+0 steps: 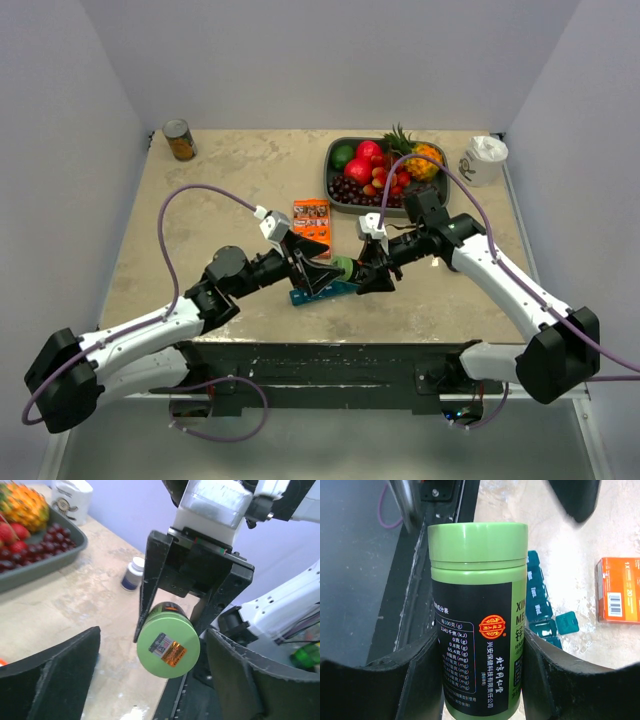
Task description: Sort the pills into containers
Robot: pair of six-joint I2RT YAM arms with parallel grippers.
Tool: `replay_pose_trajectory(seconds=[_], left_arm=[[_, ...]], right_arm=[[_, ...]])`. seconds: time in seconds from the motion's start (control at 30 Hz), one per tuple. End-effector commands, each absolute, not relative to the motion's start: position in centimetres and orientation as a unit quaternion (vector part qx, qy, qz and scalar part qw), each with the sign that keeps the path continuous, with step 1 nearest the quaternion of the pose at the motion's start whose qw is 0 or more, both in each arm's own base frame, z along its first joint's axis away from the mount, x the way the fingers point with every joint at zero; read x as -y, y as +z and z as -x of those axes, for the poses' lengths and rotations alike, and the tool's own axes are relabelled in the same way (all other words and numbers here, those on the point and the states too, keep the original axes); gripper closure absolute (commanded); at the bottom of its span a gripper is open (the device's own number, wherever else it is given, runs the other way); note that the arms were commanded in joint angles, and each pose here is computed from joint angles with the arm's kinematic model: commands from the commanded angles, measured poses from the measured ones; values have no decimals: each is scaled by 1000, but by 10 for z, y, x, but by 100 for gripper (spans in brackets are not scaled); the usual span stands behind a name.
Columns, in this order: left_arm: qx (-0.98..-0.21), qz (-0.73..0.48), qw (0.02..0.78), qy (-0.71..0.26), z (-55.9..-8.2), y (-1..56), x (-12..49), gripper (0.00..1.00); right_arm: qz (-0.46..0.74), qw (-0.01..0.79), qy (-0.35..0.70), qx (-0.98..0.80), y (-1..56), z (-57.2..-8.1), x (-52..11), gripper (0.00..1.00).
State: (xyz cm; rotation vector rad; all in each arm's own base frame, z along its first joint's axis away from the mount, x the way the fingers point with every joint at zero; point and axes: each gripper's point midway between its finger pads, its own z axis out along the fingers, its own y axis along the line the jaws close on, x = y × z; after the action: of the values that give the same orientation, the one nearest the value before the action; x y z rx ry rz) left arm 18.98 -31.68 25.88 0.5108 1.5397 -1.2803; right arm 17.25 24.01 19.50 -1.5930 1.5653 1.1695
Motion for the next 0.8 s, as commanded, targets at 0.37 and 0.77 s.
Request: replay_pose_trajectory(seconds=[0.37,0.77], left_arm=[[-565,-413,615,-363,-176,268,274,6],[-489,-536,604,-329,-163,244,287,7]], right_arm=[[654,319,359,-584,175,-173,-219,100],[661,315,347,-586,160,-171,-216,100]])
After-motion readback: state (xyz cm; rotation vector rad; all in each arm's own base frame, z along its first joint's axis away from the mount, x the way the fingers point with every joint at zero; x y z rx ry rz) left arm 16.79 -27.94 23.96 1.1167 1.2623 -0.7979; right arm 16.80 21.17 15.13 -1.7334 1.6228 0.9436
